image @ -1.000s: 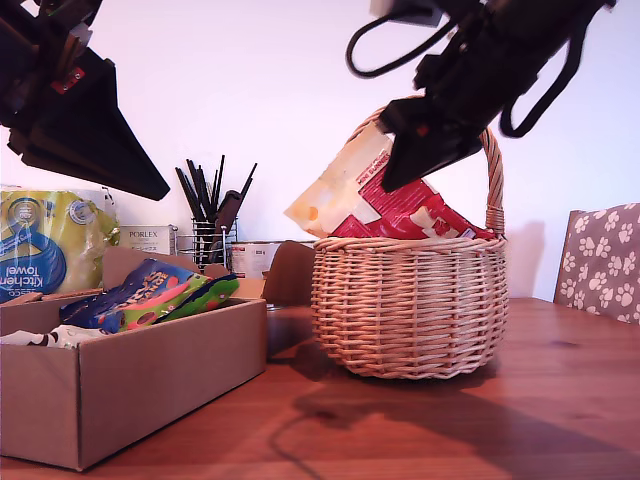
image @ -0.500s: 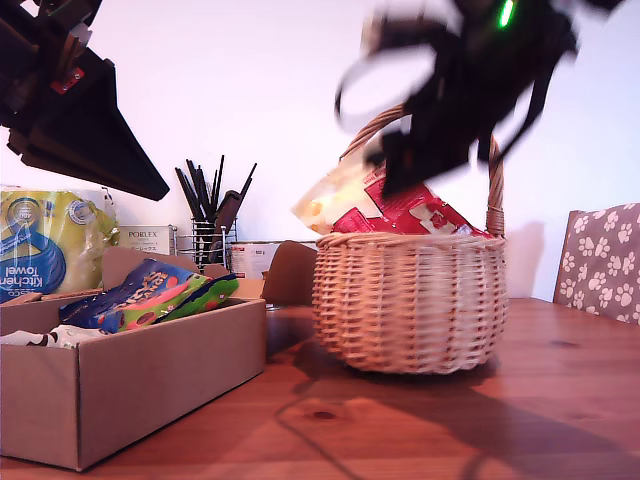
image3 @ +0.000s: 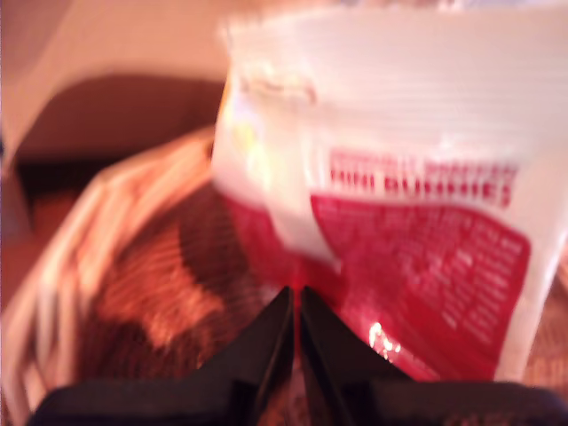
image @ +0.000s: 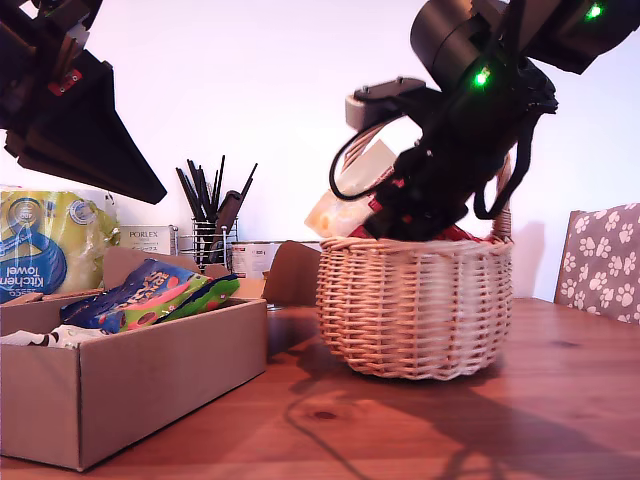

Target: Move the bags of Easter eggs from the cardboard box on the left into the woven basket on the right side.

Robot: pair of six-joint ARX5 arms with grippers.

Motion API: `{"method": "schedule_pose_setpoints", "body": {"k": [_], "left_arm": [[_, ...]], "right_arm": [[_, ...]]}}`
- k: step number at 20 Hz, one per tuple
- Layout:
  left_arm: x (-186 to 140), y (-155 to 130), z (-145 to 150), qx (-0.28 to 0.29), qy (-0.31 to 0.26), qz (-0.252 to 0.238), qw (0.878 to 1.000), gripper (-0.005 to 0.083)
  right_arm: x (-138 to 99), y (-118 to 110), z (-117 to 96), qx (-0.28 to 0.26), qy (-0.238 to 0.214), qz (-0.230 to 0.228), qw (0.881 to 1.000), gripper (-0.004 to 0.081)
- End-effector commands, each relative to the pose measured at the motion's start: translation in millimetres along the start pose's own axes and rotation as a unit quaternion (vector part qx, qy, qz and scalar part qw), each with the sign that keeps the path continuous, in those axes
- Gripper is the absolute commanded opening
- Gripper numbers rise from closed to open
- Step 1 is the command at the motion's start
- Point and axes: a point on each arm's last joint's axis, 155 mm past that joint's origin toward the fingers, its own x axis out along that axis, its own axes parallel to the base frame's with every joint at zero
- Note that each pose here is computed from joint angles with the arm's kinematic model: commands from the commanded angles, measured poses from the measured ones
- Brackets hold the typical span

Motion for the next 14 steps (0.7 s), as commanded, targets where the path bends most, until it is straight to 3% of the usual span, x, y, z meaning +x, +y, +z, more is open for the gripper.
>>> {"method": "schedule_pose_setpoints", "body": {"k": [1,4,7,11,14], "left_arm": [[2.8,-0.4,-4.7,-0.007,0.007,-0.003,1.000,-0.0022],[2.8,-1.1,-7.7,-0.010,0.013,-0.005,1.000,-0.0022],[2.6,-1.5,-10.7,-0.013,0.019,-0.005,1.000,-0.0022],[2.7,-1.7,-10.6,-0.013,0.019,-0.006,1.000,-0.0022],[2.6,-1.5,-10.7,-0.012,0.019,-0.005,1.000,-0.0022]], "right_arm": [[-0.4,-12.3,-16.5,-0.008,0.038,-0.027,0.999,-0.0013],[-23.7,-39.7,29.7,0.002,-0.033,-0.091,0.995,-0.0013],[-43.5,-52.9,60.4,-0.066,-0.052,-0.137,0.987,-0.0013],[-49.8,-54.8,71.2,-0.098,-0.048,-0.155,0.982,-0.0013],[-59.2,-41.1,69.5,-0.100,-0.038,-0.135,0.985,-0.0013]]}}
